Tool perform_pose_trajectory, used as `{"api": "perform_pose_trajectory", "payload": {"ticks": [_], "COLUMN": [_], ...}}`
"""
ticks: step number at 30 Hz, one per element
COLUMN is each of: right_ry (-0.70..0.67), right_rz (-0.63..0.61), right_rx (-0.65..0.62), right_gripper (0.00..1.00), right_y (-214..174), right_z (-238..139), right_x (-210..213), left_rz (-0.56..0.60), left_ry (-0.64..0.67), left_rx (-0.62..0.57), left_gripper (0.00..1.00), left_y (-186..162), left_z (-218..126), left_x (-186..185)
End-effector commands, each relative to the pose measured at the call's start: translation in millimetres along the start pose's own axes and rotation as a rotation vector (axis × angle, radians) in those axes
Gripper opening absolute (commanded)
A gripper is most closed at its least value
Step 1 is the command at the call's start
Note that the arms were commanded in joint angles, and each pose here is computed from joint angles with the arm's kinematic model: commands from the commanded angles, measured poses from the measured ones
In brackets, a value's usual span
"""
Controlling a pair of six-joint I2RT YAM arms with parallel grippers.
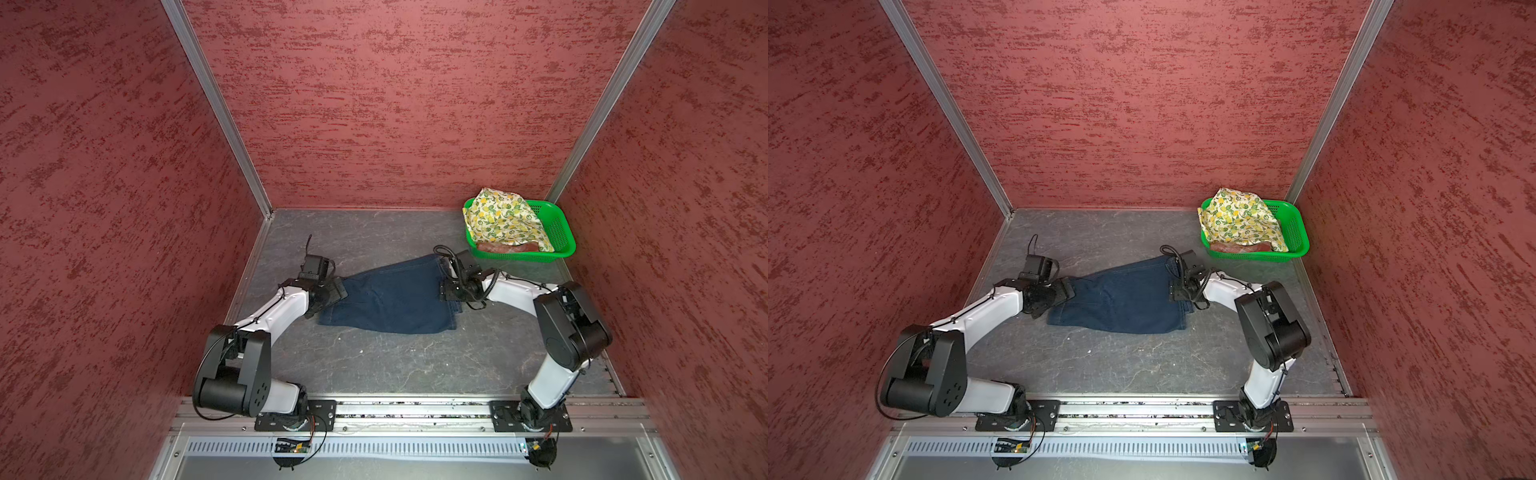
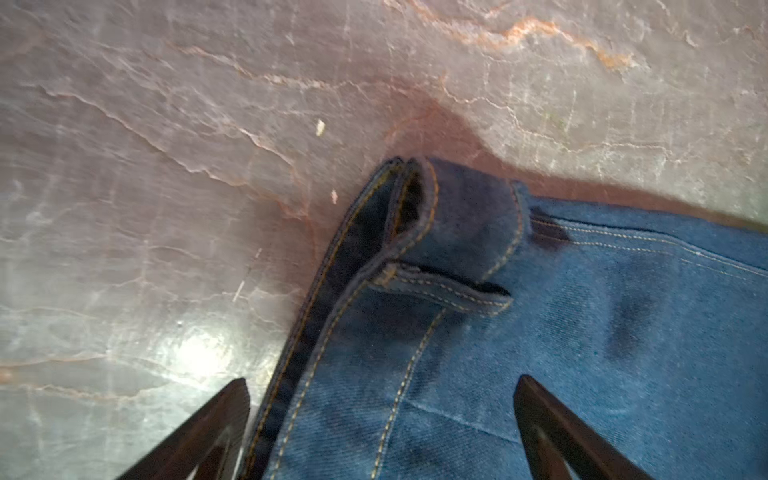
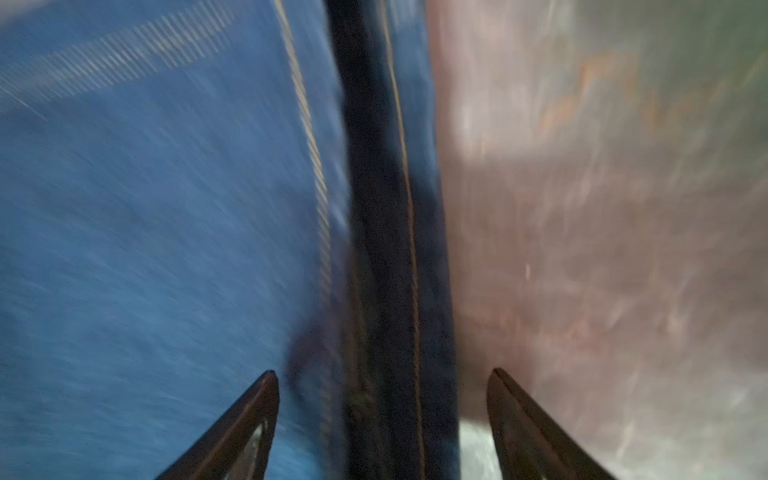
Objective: Fold and stack the skirts
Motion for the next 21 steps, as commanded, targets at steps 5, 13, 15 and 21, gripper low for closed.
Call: {"api": "perform_pose_trajectory", "payload": {"ticks": [5,13,15,21], "right_ry": [0.064,0.149,0.125,0.041], "right_rz": [0.043,0.036,0.032,0.01], "right_rx": [0.078,0.15,0.12,-0.007], "right_gripper": [0.67,0.08,0.0,0.0], "right_y": [-24.8,-30.6,-23.2,13.2], "right_z": [15.6,34.6,29.7,-4.5], "right_x": [0.7,15.7,14.3,7.5], "left_rz": [-0.016,-0.031,-0.027,-0.023], "left_ry": [0.033,0.016,0.008,-0.038], "left_rx": [0.037,0.094,0.131,0.166], "left_gripper": [1.0,1.0,0.98,0.77], "left_y": [5.2,-2.5,-7.8,-16.3], "left_z": [9.0,23.7,29.5,36.8], "left_x": [10.0,14.2,13.7,4.9]}}
Point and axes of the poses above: each gripper's point midway between its finger pads, its own z axis out along the fingers, its own x axis along the line the jaws close on, y = z × x, the point moved 3 cm from there along -z, back along the fingers, and after that the axes turned 12 degrees about z, right-handed, at the moved point
